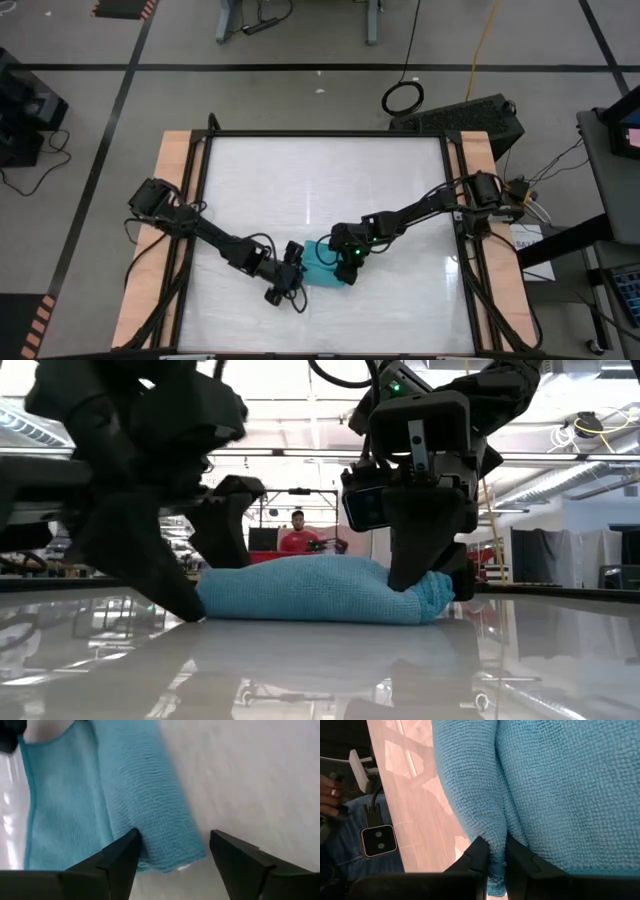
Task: Roll towel
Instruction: Roll the blue microfiber towel
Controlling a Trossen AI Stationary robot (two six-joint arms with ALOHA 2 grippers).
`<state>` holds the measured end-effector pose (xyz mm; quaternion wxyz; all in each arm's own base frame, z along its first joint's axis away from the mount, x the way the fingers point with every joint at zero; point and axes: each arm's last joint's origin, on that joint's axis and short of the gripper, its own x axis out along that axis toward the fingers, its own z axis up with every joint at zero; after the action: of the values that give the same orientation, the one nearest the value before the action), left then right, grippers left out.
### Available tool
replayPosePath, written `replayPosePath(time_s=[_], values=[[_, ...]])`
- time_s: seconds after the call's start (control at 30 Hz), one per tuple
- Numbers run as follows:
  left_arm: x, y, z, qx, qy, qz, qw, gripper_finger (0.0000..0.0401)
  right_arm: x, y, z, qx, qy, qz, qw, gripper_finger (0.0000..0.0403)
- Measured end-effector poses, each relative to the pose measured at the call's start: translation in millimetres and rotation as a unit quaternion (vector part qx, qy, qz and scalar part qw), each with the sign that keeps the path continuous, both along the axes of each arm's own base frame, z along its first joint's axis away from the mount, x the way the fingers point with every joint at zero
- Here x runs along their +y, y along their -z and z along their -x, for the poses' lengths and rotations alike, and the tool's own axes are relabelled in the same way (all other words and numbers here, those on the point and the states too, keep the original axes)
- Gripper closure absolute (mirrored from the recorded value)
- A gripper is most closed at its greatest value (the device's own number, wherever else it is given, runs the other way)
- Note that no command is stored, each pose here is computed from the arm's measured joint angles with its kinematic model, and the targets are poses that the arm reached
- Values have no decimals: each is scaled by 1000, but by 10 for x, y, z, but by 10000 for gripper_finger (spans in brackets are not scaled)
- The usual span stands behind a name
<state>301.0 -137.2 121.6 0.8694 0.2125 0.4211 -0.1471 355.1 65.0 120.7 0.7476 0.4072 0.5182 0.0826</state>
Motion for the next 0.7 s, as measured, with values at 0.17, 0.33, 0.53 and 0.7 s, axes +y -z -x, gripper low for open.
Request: replayPosePath(time_s=[0.17, 0.33, 0.53, 0.7], values=[[97, 25, -55, 9, -50, 42, 998, 199, 0, 0, 0, 0, 0, 0, 1000, 371], [166, 3, -82, 10, -54, 55, 997, 313, 9, -7, 3, -4, -9, -1, 1000, 370], [253, -9, -125, 25, -70, 120, 990, 379, 12, -190, 53, -37, -39, 21, 998, 323], [321, -27, -182, 34, -63, 193, 979, 369, 12, -472, 177, -66, -48, 82, 993, 246]])
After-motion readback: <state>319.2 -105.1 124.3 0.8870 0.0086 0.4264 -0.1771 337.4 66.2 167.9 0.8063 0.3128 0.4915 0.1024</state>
